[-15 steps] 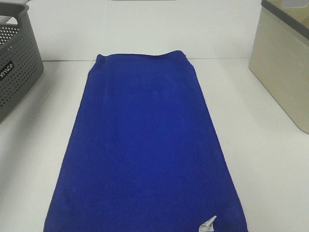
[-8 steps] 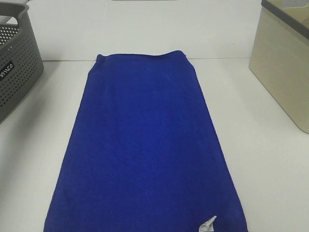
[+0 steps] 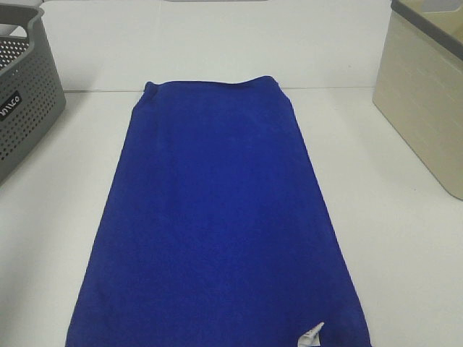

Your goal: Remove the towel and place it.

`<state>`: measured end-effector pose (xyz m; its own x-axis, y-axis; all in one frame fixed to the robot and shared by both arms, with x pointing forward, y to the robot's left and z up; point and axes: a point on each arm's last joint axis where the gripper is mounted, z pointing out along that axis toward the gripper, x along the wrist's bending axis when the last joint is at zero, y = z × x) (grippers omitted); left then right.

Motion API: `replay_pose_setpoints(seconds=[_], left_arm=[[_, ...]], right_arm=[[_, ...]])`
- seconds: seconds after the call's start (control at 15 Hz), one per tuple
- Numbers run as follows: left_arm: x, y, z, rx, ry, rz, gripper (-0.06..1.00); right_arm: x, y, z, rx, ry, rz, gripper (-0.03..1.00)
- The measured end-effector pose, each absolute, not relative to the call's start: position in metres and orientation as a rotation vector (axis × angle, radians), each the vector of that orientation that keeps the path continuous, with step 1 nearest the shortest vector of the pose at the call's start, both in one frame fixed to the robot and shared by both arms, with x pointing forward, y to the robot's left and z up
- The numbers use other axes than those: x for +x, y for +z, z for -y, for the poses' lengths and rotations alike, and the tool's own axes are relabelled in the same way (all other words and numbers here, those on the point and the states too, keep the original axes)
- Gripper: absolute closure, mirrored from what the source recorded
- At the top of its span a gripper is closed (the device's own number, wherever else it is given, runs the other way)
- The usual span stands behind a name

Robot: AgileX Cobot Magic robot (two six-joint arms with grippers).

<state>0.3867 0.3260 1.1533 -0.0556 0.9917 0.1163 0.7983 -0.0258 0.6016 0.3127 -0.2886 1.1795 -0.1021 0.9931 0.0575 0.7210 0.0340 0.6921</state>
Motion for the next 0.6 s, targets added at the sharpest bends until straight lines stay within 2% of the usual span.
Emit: replay_pose_setpoints(seconds=[0.33,0.6], left_arm=[[0.317,1.109,-0.318,1.795,0.912,-1.823,0.12],[0.286,1.084,-0.313,1.719,0.987,-1.767,0.12]], right_arm=[[0.262,1.103,0.293,1.74,0.726,-1.871,0.15],[0.233,1.069,0.292,1.686,0.781,-1.82,0.15]])
